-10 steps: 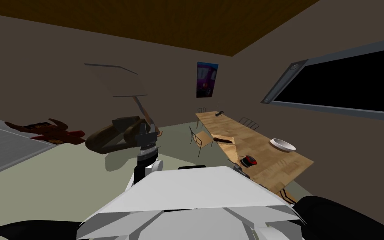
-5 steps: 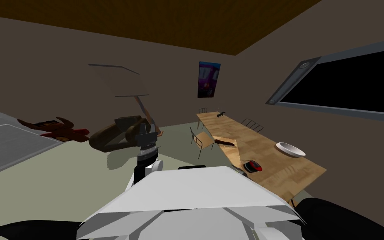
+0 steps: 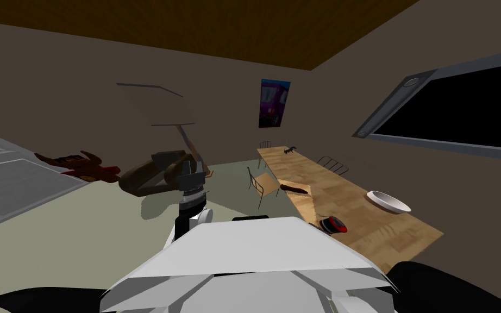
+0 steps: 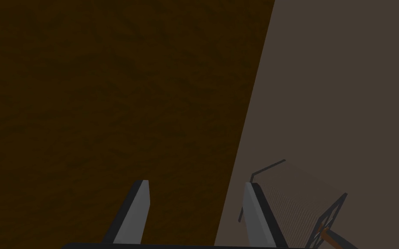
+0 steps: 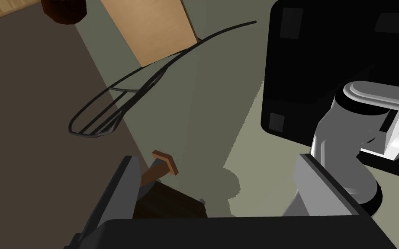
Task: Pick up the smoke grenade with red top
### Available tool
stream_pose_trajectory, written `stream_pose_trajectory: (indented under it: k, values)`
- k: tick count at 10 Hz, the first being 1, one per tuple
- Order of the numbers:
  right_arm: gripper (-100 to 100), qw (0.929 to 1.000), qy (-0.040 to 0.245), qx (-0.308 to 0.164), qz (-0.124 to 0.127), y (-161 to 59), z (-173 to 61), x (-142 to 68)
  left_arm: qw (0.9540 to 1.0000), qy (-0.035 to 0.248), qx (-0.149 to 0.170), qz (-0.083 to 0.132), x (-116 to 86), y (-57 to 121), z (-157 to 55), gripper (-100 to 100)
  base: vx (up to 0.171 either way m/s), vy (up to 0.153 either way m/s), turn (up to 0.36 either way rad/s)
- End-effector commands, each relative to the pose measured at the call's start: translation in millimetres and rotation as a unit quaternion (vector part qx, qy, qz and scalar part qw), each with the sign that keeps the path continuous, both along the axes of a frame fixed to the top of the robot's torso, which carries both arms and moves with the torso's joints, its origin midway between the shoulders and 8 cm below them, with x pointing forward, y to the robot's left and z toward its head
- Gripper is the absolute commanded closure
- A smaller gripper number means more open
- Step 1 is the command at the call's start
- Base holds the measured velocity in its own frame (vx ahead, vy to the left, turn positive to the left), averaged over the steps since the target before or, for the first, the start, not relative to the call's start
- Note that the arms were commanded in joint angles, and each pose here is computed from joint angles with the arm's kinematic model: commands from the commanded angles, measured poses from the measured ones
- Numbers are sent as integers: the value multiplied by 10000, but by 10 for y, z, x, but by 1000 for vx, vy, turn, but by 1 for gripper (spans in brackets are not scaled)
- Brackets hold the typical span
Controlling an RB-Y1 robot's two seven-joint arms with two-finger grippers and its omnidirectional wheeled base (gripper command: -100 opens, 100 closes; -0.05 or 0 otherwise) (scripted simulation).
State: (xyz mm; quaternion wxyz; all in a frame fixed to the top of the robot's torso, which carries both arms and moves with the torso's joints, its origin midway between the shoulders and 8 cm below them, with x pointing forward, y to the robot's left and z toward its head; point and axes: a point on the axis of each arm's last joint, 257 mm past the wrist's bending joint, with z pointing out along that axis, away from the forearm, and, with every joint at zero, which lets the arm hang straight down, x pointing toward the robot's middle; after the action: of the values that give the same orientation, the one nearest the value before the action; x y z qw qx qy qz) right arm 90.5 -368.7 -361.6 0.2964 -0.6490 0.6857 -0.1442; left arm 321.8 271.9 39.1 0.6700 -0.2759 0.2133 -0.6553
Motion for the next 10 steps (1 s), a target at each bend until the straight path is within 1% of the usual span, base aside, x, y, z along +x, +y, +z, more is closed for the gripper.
stream_pose_trajectory:
  k: [1,3,6,8,10]
  values:
    - [-100,9989,139,-351,267,-145,-41,-142,10000,0,0,0,0,0,0,0,57,-66,56]
    - [-100,9950,315,-746,587,-313,-80,-311,10000,0,0,0,0,0,0,0,64,-105,58]
    - [-100,9861,560,-1228,967,-552,-120,-526,10000,1,1,0,0,0,0,0,79,-130,52]
    - [-100,9801,702,-1478,1120,-706,-140,-637,10000,0,1,1,0,1,0,0,73,-163,40]
    - [-100,9762,807,-1652,1152,-845,-155,-711,10000,1,1,1,0,1,0,0,69,-174,24]
